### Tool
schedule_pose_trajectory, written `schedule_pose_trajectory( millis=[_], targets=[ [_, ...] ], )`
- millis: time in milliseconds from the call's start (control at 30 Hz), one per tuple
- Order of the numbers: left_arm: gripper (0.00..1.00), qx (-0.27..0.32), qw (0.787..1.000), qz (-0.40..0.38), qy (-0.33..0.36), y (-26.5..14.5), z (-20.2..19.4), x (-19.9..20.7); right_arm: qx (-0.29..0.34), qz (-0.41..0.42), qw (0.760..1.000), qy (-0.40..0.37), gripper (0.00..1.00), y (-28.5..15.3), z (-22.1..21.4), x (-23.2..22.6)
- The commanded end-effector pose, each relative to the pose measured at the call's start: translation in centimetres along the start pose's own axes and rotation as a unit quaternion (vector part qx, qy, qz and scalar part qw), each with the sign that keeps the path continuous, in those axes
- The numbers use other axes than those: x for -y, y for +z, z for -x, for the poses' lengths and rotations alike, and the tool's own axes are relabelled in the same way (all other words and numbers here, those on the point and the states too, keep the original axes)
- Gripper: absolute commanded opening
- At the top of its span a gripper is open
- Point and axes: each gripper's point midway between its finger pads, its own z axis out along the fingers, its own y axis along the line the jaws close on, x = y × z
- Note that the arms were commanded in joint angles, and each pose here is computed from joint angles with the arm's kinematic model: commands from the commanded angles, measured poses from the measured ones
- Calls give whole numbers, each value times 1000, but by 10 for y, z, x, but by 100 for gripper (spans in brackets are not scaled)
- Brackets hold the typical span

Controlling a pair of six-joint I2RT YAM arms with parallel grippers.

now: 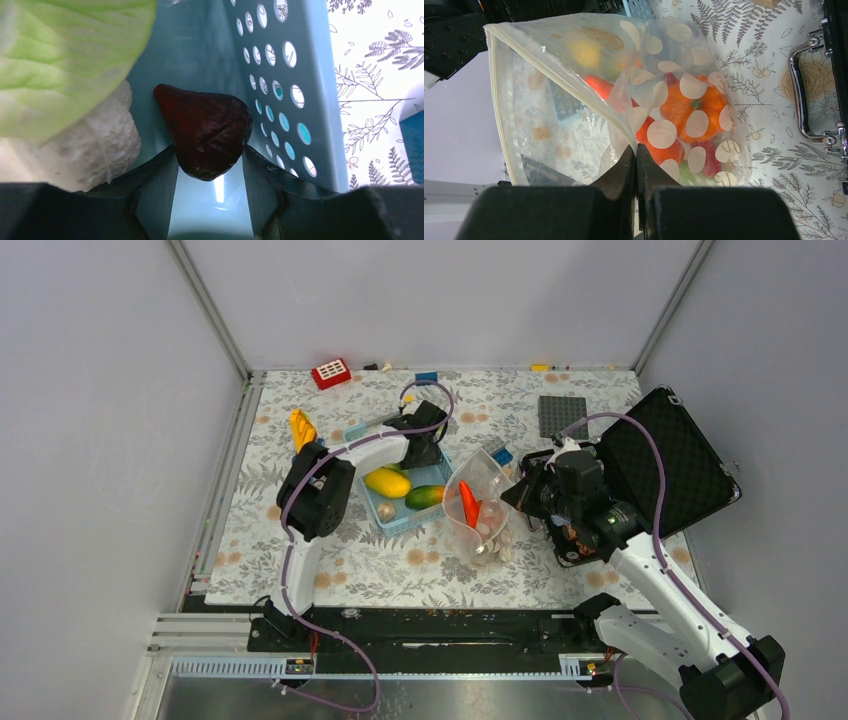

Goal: Place the food in the zip-top bag and seal the zipper
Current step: Pick up the fake fruit from the bin.

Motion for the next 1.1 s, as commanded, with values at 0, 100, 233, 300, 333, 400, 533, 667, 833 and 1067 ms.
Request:
schedule_pose_trajectory(
  millis=[0,100,233,300,333,400,533,667,833,1067],
  targets=[
    [50,21,999,44,-20,6,10,-15,7,-7,1000,-6,0,0,5,3],
    [47,20,999,40,-28,6,10,-13,4,-8,1000,-5,0,1,3,3],
    [42,23,999,19,-25,5,13,-6,5,-7,1000,-4,0,0,4,3],
    [37,28,999,12,-22,3,16,-3,6,-7,1000,-4,0,0,4,3],
    [37,31,999,11,-22,2,18,-2,7,-8,1000,-3,0,0,3,4],
    [33,37,999,6,-20,-2,21,-2,8,-8,1000,-4,0,0,4,4],
    [29,50,998,-16,-19,-14,26,1,7,-8,1000,-3,0,0,4,3],
    [23,66,997,-46,-21,-35,30,4,5,-8,1000,-2,0,1,4,3],
    [22,82,994,-72,-19,-64,33,6,5,-6,1000,-2,0,1,4,2],
    [21,110,989,-97,-18,-107,33,1,3,-3,1000,-5,0,0,4,0]
  ],
)
